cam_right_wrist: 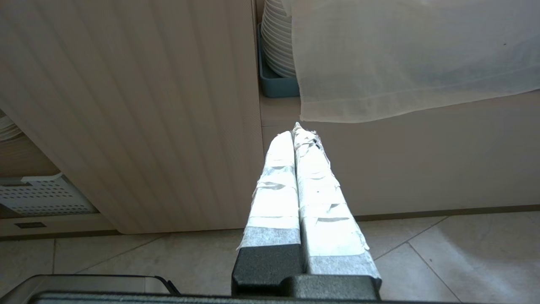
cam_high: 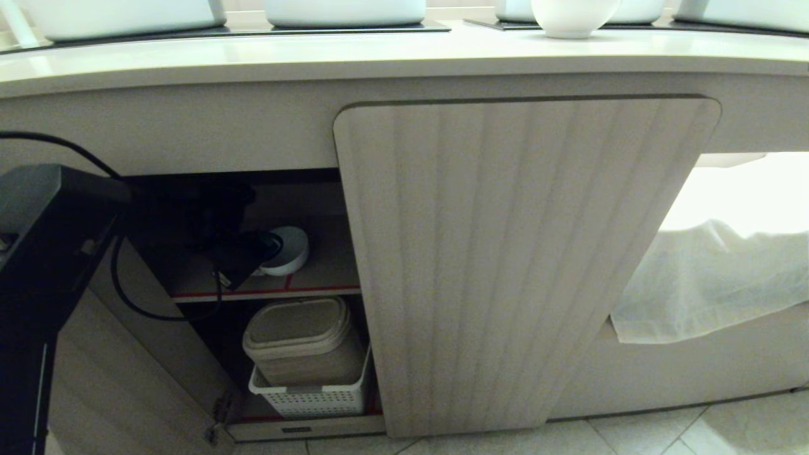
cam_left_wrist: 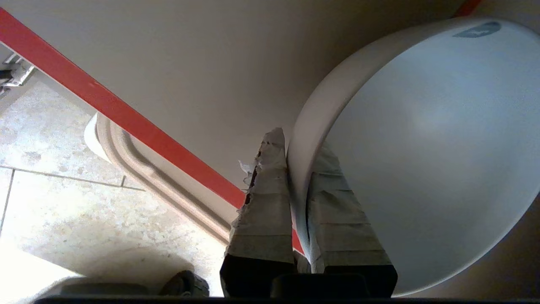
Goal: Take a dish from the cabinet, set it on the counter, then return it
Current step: Put it back into the cabinet
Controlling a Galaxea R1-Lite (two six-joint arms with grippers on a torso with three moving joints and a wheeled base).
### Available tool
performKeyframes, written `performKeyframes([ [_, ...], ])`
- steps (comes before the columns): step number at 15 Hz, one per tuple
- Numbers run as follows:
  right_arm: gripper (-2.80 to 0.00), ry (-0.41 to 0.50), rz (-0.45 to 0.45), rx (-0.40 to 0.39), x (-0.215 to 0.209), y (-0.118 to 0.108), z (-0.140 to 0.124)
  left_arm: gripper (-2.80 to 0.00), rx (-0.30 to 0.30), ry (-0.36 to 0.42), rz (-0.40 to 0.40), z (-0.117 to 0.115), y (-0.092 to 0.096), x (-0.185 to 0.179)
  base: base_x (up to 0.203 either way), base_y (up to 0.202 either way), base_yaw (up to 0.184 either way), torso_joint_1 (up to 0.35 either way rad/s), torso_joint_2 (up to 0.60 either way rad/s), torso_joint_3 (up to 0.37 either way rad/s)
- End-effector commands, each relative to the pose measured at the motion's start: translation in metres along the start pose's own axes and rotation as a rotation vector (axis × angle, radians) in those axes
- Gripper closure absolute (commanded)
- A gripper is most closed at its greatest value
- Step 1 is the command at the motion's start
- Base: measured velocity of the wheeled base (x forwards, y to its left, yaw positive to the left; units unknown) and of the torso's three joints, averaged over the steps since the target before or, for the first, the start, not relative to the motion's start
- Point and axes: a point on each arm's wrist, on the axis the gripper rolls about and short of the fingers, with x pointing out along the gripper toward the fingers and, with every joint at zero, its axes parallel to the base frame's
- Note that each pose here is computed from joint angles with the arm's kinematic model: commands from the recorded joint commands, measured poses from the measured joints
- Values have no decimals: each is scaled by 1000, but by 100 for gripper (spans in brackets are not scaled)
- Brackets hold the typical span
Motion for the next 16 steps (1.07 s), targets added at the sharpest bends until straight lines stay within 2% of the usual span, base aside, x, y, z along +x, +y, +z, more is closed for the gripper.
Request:
performKeyframes([
  [1, 0, -1, 0, 0, 0, 0, 0, 0, -5, -3, -4, 1, -1, -2, 0, 0, 0, 0, 0, 0],
  [2, 0, -1, 0, 0, 0, 0, 0, -280, -6, -6, -4, 1, -1, -2, 0, 0, 0, 0, 0, 0],
  [9, 0, -1, 0, 0, 0, 0, 0, -280, -9, -23, 5, 2, -1, -3, 0, 0, 0, 0, 0, 0],
  [16, 0, -1, 0, 0, 0, 0, 0, -280, -14, -45, -24, 7, -8, -8, 0, 0, 0, 0, 0, 0],
])
